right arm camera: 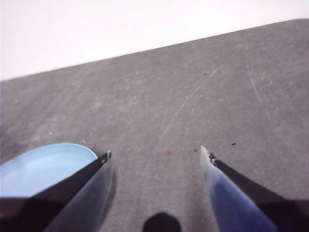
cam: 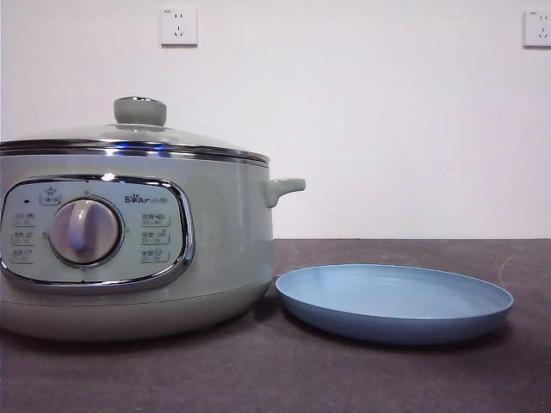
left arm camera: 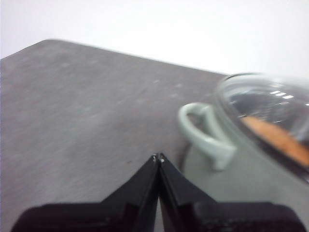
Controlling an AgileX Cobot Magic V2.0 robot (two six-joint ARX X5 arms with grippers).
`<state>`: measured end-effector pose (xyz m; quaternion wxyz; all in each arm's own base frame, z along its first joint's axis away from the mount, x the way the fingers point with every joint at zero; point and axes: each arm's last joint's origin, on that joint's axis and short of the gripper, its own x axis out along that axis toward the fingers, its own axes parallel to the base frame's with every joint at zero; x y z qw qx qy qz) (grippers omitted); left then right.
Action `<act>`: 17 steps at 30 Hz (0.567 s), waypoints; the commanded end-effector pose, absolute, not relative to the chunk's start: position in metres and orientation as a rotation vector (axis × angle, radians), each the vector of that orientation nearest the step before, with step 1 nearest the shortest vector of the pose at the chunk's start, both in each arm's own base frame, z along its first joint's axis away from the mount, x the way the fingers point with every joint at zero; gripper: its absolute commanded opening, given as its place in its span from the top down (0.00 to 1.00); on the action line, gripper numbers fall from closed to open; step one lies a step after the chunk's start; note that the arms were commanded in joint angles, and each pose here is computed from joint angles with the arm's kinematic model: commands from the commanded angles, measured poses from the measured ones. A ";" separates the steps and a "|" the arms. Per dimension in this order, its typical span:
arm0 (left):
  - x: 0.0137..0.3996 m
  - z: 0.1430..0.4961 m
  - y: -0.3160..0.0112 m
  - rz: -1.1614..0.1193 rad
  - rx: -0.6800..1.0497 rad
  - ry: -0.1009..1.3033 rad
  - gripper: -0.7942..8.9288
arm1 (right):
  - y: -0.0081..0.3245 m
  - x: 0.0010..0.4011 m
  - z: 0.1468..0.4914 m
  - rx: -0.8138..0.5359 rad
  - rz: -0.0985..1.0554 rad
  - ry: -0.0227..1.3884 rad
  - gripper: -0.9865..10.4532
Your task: Take the potato out from the steamer,put the potato on the plate,close the lid
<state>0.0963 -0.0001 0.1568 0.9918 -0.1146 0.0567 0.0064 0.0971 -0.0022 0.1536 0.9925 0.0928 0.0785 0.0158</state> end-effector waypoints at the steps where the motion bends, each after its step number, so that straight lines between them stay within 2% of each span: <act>1: 0.097 0.156 -0.002 -0.050 -0.269 0.097 0.92 | -0.002 0.098 0.151 0.243 0.030 0.161 0.64; 5: 0.097 0.160 -0.003 -0.106 -0.323 0.091 0.92 | -0.002 0.098 0.151 0.337 0.031 0.163 0.64; 7: 0.095 0.166 -0.004 -0.142 -0.328 0.091 0.92 | -0.001 0.097 0.157 0.369 0.068 0.155 0.64; 11: 0.089 0.187 -0.005 -0.174 -0.326 0.080 0.92 | 0.001 0.094 0.176 0.367 0.144 0.110 0.64; 15: 0.081 0.212 -0.005 -0.186 -0.315 0.021 0.92 | 0.002 0.089 0.195 0.363 0.156 0.049 0.64; 17: 0.077 0.223 -0.005 -0.192 -0.312 -0.012 0.92 | 0.002 0.088 0.202 0.404 0.161 0.029 0.64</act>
